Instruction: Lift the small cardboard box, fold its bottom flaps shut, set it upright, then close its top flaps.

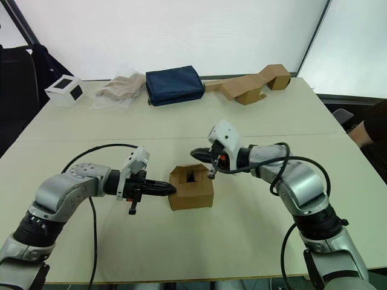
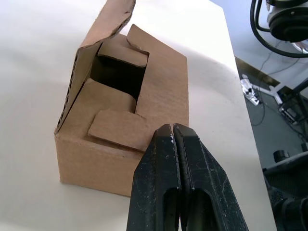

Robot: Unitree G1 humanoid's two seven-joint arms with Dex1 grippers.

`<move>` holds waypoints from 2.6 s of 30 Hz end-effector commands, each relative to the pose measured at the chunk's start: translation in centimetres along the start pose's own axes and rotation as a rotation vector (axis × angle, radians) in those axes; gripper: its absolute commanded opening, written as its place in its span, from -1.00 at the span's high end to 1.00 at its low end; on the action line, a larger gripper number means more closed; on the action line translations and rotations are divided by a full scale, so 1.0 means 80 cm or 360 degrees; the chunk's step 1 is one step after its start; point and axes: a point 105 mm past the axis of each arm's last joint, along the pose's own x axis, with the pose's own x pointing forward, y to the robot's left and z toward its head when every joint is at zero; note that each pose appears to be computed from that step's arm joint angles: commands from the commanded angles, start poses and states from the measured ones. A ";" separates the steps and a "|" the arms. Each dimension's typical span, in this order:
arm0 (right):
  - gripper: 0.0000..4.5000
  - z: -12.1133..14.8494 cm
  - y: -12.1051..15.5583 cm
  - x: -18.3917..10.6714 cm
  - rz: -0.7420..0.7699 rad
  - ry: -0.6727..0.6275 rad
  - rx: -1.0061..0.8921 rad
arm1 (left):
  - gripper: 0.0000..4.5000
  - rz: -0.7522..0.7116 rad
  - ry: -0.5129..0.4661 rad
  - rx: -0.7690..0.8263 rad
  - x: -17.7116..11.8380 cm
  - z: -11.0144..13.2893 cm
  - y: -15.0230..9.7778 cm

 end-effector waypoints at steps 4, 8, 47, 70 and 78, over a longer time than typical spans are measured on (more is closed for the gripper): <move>1.00 0.003 0.018 0.003 0.0104 -0.0001 -0.0082 | 0.99 0.0007 -0.0050 0.0030 -0.005 0.014 -0.005; 1.00 0.000 0.025 0.001 0.0130 -0.0002 -0.0066 | 0.99 0.0014 -0.0141 -0.0003 -0.015 0.031 -0.002; 1.00 -0.015 0.059 -0.012 0.0242 0.0046 -0.0018 | 0.99 0.0222 -0.0231 0.0001 0.016 0.030 0.040; 1.00 -0.036 0.041 0.002 0.0159 0.0170 -0.0165 | 0.99 0.0196 -0.0231 -0.0003 0.020 0.031 0.034; 1.00 -0.033 0.044 0.003 0.0181 0.0159 -0.0165 | 0.99 0.0188 -0.0205 0.0033 0.021 0.031 0.032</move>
